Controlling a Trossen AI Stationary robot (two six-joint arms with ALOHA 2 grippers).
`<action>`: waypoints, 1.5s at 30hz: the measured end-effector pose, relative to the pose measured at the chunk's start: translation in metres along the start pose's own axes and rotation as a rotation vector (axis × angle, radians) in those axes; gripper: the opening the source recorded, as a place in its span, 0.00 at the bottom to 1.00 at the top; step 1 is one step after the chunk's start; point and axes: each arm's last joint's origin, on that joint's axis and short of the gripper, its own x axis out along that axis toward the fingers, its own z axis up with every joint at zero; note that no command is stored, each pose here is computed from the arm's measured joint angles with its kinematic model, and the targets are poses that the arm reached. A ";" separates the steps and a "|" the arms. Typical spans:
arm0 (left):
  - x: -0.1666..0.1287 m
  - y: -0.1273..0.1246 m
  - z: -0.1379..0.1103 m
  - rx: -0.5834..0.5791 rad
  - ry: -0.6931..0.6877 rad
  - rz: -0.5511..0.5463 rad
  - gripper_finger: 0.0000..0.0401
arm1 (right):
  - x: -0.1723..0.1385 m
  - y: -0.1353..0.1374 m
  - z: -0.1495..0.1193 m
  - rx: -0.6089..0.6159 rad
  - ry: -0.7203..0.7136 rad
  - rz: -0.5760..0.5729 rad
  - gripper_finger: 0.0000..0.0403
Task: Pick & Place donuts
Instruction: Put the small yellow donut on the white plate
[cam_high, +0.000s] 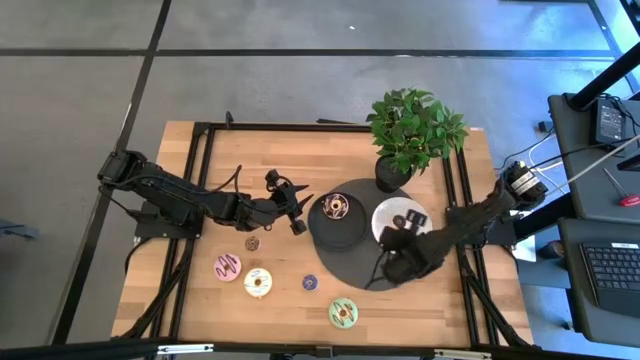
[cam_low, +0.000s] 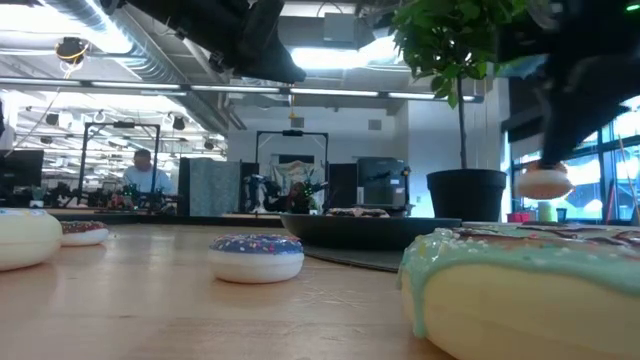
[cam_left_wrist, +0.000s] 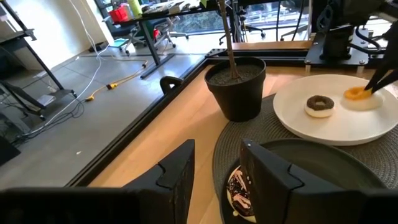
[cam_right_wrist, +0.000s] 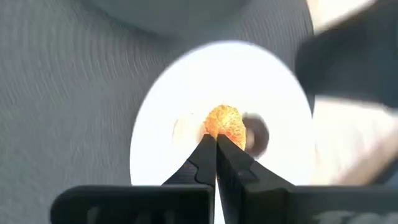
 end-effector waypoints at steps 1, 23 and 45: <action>0.000 0.000 0.000 0.000 0.000 0.000 0.31 | -0.002 0.001 -0.005 0.015 0.012 -0.010 0.01; 0.000 0.000 0.000 -0.001 -0.001 0.000 0.30 | 0.035 -0.004 -0.064 0.128 0.099 -0.135 0.02; 0.000 0.000 0.000 -0.003 -0.003 0.000 0.30 | 0.042 -0.007 -0.057 0.150 0.066 -0.137 0.02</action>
